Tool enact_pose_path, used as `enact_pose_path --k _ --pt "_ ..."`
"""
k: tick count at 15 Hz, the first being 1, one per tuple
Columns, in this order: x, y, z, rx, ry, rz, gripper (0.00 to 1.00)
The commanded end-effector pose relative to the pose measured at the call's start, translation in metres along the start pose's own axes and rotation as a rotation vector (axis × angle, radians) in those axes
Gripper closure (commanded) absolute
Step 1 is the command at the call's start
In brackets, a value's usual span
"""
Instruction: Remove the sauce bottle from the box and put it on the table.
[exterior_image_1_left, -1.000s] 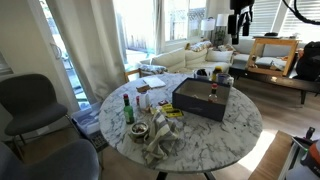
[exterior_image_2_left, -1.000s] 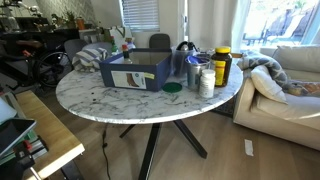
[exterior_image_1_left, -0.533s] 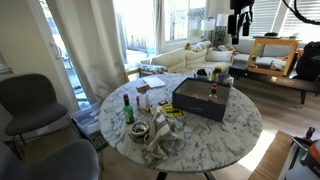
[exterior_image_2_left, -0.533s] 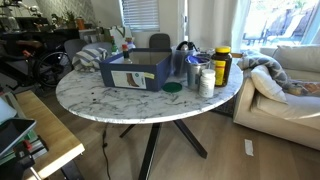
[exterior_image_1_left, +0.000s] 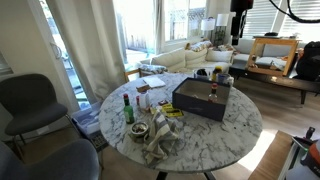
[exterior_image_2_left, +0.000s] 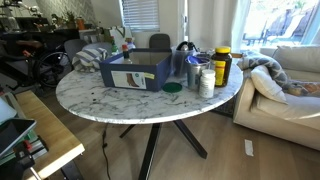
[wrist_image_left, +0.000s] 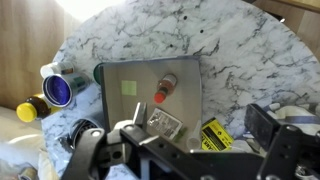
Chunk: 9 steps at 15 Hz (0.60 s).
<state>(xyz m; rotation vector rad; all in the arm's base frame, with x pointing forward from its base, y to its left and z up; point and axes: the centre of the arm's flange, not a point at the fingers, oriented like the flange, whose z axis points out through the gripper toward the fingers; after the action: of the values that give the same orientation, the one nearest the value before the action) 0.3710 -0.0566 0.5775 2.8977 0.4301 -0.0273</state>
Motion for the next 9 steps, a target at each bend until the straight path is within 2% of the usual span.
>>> enact_pose_path --k 1,3,4,6,9 --pt "-0.010 0.065 0.057 0.085 0.076 -0.142 0.00" --pt "-0.007 0.095 0.090 0.188 0.074 -0.138 0.00" --pt "-0.016 0.072 0.062 0.110 0.080 -0.110 0.00" --pt "-0.019 0.085 0.075 0.130 0.067 -0.103 0.00" --pt "-0.013 0.074 0.063 0.107 0.077 -0.119 0.00"
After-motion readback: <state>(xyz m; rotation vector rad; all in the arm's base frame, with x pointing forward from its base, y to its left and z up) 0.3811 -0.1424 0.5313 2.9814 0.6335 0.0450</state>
